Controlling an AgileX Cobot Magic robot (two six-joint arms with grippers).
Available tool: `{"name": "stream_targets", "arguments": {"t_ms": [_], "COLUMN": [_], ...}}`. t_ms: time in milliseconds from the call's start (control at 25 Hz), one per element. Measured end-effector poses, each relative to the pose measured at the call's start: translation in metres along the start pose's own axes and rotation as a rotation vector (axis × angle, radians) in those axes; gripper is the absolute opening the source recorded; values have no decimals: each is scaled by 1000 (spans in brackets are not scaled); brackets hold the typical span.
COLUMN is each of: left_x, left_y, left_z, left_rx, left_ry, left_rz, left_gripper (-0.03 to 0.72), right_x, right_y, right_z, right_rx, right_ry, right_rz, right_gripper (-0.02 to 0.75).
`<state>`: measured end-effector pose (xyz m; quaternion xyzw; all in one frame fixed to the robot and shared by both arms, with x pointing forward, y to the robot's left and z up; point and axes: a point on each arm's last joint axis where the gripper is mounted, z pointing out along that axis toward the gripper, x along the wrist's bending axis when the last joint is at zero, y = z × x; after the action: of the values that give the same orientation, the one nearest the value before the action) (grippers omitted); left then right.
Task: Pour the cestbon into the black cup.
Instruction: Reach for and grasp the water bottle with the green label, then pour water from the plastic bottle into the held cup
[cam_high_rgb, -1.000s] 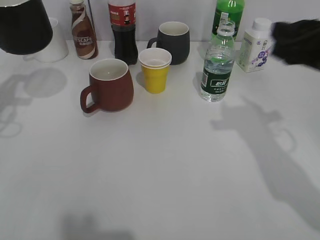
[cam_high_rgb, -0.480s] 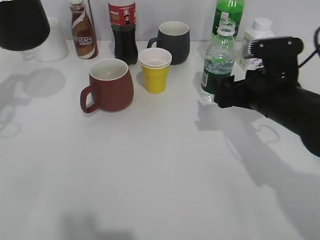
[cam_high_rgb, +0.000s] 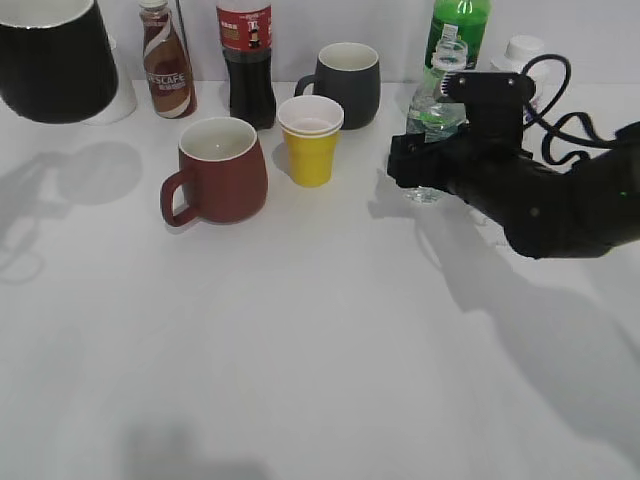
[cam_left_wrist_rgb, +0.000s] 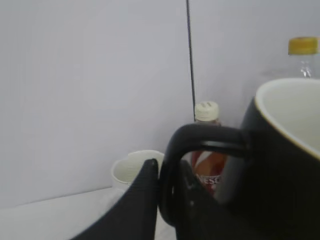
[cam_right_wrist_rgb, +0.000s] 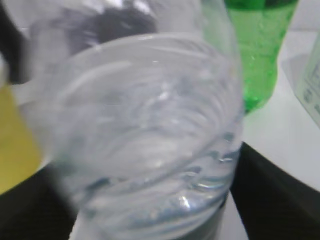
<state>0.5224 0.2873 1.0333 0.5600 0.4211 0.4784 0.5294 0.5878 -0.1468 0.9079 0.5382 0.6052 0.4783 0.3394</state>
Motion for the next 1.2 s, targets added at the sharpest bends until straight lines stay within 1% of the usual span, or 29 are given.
{"name": "stream_targets", "arguments": {"t_ms": [40, 80, 160, 200, 280, 360, 440, 480, 520, 600, 720, 840, 920, 1000, 1120, 1200], "left_x": [-1, -1, -3, -4, -8, -12, -16, -19, -23, -37, -64, -91, -109, -122, -135, -139], "left_y": [0, 0, 0, 0, -1, -1, -2, -2, -3, -3, -4, -7, -8, -10, -11, -12], "left_z": [0, 0, 0, 0, -1, -1, -2, -2, -2, -2, -3, -6, -10, -13, -17, -18], "left_rx": [1, 2, 4, 6, 13, 23, 35, 40, 45, 54, 76, 133, 168, 197, 225, 236], "left_ry": [-6, -14, -33, -47, -89, -130, -174, -196, -223, -288, -387, -455, -494, -521, -547, -557], "left_rz": [-2, -5, -10, -5, 10, 4, 0, -3, 4, 23, 43, 49, 44, 38, 24, 20], "left_gripper": [48, 48, 48, 48, 48, 48, 48, 48, 48, 48, 48, 48, 48, 48, 48, 48], "right_x": [-1, -3, -5, -4, -5, -2, 6, 11, 17, 29, 41, 48, 54, 60, 67, 69], "right_y": [-3, -4, -8, -7, -7, -1, 9, 16, 27, 52, 80, 92, 93, 91, 89, 89], "right_z": [5, 9, 13, 14, 14, 10, 1, -5, -12, -29, -52, -64, -68, -70, -73, -73], "right_rx": [4, 5, 13, 10, 20, 51, 94, 94, 78, 8, -105, -184, -215, -231, -266, -295], "right_ry": [-14, -25, -32, -32, -29, 2, 82, 132, 174, 261, 330, 352, 360, 373, 384, 379], "right_rz": [11, 17, 5, -4, -15, -40, -130, -199, -257, -396, -593, -808, -944, -1048, -1192, -1284], "right_gripper": [646, 613, 477, 451, 451, 451, 451, 451, 451, 451, 451, 451, 451, 451, 451, 451]}}
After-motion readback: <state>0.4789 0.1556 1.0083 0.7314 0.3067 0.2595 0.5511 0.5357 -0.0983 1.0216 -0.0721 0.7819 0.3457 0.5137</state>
